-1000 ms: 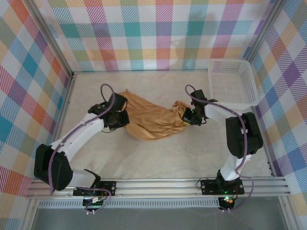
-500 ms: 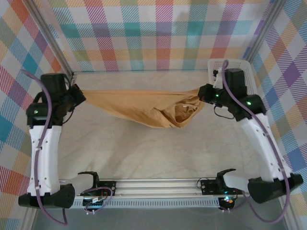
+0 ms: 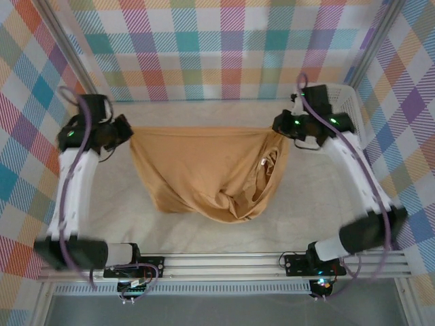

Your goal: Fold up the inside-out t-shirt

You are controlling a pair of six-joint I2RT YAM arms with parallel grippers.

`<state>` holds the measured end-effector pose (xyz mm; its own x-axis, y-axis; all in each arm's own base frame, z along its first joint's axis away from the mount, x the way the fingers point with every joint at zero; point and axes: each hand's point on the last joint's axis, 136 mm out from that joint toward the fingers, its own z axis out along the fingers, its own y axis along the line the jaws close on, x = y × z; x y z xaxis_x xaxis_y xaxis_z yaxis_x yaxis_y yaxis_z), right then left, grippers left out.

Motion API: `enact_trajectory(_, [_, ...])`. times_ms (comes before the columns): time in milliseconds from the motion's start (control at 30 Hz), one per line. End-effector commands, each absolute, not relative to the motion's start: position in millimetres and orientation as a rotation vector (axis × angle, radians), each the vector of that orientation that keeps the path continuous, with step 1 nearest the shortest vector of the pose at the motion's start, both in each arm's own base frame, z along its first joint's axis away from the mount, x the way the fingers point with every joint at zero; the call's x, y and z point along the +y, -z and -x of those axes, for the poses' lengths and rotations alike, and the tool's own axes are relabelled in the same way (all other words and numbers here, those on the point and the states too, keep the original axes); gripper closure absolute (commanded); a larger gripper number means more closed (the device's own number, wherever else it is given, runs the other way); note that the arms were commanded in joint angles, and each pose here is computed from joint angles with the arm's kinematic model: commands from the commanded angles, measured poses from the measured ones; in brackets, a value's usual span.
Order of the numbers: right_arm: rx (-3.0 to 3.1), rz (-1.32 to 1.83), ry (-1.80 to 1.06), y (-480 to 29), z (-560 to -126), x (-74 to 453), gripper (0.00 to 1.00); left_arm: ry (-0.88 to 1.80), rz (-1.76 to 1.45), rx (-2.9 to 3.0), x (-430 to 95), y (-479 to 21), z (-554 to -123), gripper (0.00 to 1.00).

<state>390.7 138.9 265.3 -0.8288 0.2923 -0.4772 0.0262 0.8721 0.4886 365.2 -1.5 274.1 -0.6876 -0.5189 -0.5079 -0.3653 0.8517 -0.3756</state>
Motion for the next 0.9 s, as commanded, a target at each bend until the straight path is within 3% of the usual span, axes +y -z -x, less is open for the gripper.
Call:
enact_trajectory(0, [2.587, -0.263, -0.551, -205, -426, 137, 0.55, 0.398, 0.749, 2.525, -7, -198, -393, 1.0])
enact_trajectory(100, [2.665, -0.222, -0.593, -179, -410, 156, 0.47, 0.398, 0.756, 2.53, -13, -180, -399, 1.0])
enact_trajectory(500, [2.936, -0.093, -0.631, -67, -296, 201, 0.53, 0.362, 0.772, 2.613, -14, -143, -395, 1.0])
enact_trajectory(733, [2.958, -0.08, -0.592, -37, -297, 209, 0.55, 0.369, 0.773, 2.617, -15, -144, -393, 1.0])
enact_trajectory(867, [2.945, -0.083, -0.619, -31, -304, 215, 0.63, 0.356, 0.771, 2.622, -14, -144, -391, 1.0])
